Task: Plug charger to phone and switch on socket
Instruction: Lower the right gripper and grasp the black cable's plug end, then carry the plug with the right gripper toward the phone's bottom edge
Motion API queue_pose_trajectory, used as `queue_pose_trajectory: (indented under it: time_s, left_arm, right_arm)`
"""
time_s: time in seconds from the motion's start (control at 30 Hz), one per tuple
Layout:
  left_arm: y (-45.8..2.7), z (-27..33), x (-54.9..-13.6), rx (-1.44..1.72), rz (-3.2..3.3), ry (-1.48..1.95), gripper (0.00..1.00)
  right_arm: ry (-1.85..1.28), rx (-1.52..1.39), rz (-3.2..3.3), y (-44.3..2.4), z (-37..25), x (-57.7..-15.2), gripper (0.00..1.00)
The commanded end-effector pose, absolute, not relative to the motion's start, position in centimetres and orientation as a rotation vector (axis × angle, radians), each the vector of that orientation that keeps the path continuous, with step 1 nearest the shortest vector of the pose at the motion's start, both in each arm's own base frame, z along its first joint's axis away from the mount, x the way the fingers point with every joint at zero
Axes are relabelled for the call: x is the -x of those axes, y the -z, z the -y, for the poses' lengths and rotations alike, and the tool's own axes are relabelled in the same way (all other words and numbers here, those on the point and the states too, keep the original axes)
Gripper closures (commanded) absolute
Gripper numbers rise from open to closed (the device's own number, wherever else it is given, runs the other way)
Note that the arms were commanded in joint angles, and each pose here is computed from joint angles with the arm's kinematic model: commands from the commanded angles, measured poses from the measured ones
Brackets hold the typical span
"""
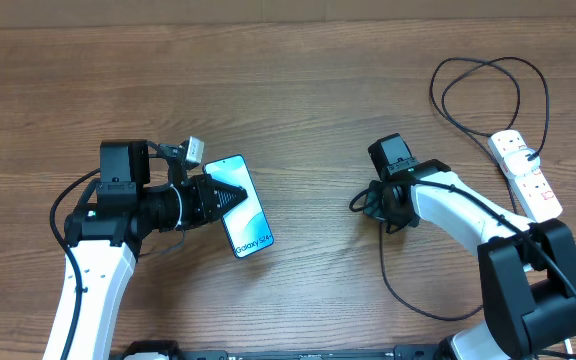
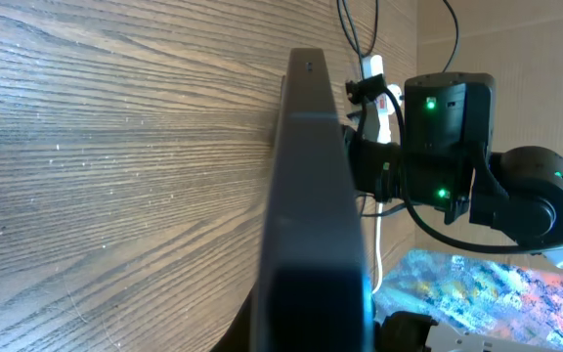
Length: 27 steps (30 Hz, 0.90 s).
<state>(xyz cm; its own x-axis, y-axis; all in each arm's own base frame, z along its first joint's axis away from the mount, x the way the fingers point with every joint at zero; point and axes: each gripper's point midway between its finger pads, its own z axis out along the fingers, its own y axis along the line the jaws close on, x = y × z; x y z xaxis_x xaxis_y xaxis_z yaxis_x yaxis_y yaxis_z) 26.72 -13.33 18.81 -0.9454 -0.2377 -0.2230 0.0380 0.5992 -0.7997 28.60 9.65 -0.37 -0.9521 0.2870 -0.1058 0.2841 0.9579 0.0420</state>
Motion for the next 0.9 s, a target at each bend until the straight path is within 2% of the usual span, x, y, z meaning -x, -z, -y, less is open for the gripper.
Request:
queue_pose_trajectory:
  time_s: [0.0, 0.13, 0.27, 0.5, 0.67, 0.87]
  left_arm:
    - [-20.2, 13.6, -27.2, 0.142, -2.489, 1.297, 0.96]
    - [-20.2, 13.6, -27.2, 0.142, -2.489, 1.297, 0.96]
    - [-20.2, 13.6, -27.1, 0.149, -2.49, 1.303, 0.96]
    - [-21.9, 14.4, -27.6, 0.057, -2.402, 1.382, 0.96]
    - [-24.6, 14.8, -29.0, -0.085, -2.236, 1.425, 0.96]
    - [-28.9, 14.9, -30.9, -0.162, -2.04, 1.476, 0.96]
  right_arm:
    - [0.017, -0.472, -3.151, 3.5, -9.2, -24.6, 0.96]
    - [-0.14, -0.437, -3.182, 3.4, -10.9, -24.5, 0.96]
    - [-0.548, -0.15, -3.191, 1.6, -15.1, -25.1, 0.96]
    - [-1.228, 0.281, -2.873, -7.6, -20.2, -26.0, 0.96]
    - [-1.444, 0.432, -2.676, -13.6, -20.6, -23.9, 0.96]
    - [-1.663, 0.787, -2.342, -19.7, -21.8, -19.3, 0.96]
